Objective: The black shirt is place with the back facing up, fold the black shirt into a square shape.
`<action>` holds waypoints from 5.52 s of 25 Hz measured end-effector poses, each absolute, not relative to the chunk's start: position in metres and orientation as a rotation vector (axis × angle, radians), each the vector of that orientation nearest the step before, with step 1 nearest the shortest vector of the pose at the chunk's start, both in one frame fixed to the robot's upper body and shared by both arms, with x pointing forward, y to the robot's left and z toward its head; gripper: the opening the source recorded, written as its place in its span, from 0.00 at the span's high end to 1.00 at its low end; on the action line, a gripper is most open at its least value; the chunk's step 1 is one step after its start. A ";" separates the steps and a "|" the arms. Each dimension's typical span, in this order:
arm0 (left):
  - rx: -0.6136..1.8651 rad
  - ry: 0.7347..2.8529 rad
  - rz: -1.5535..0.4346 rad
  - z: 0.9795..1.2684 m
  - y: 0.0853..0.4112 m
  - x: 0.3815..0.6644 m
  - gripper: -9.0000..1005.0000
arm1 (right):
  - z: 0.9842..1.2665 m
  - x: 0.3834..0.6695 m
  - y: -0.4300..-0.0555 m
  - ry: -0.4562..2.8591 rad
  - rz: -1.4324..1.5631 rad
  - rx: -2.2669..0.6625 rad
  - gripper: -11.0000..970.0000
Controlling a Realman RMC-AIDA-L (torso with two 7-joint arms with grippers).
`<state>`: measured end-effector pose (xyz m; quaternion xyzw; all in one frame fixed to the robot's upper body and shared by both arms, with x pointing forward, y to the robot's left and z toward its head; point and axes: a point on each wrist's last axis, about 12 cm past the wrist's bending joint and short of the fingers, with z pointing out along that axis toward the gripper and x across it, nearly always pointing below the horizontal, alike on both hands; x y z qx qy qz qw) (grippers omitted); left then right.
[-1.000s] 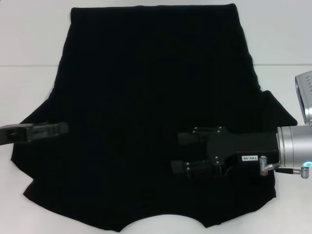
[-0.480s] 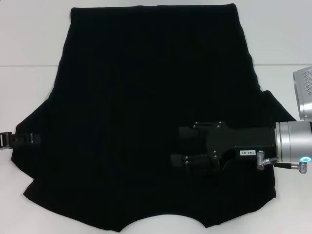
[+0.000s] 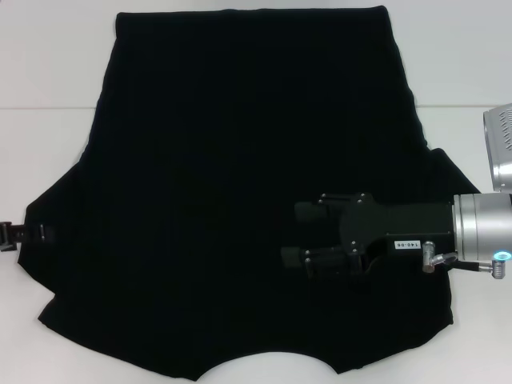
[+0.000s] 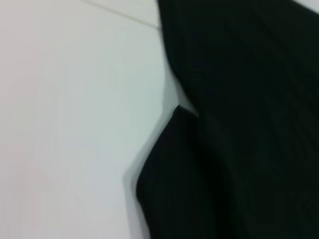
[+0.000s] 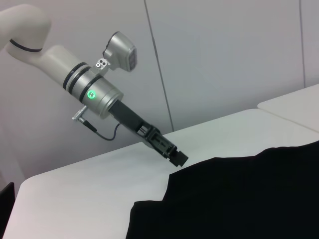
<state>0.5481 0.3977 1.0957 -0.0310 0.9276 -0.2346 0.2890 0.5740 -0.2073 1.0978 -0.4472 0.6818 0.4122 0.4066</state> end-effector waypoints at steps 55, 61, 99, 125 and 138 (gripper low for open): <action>0.060 2.560 -0.511 1.088 0.383 0.558 0.78 | 1.097 0.573 -0.209 1.715 1.043 -1.107 0.09; 0.054 2.554 -0.488 1.087 0.383 0.560 0.92 | 1.097 0.572 -0.211 1.716 1.042 -1.097 0.09; -0.140 2.498 -0.452 1.094 0.426 0.528 0.99 | 1.095 0.573 -0.206 1.693 1.043 -1.065 0.09; -0.133 2.462 -0.586 1.098 0.426 0.515 0.99 | 1.095 0.574 -0.205 1.696 1.042 -1.062 0.09; -0.092 2.389 -0.689 1.104 0.412 0.526 0.99 | 1.093 0.574 -0.207 1.707 1.032 -1.054 0.09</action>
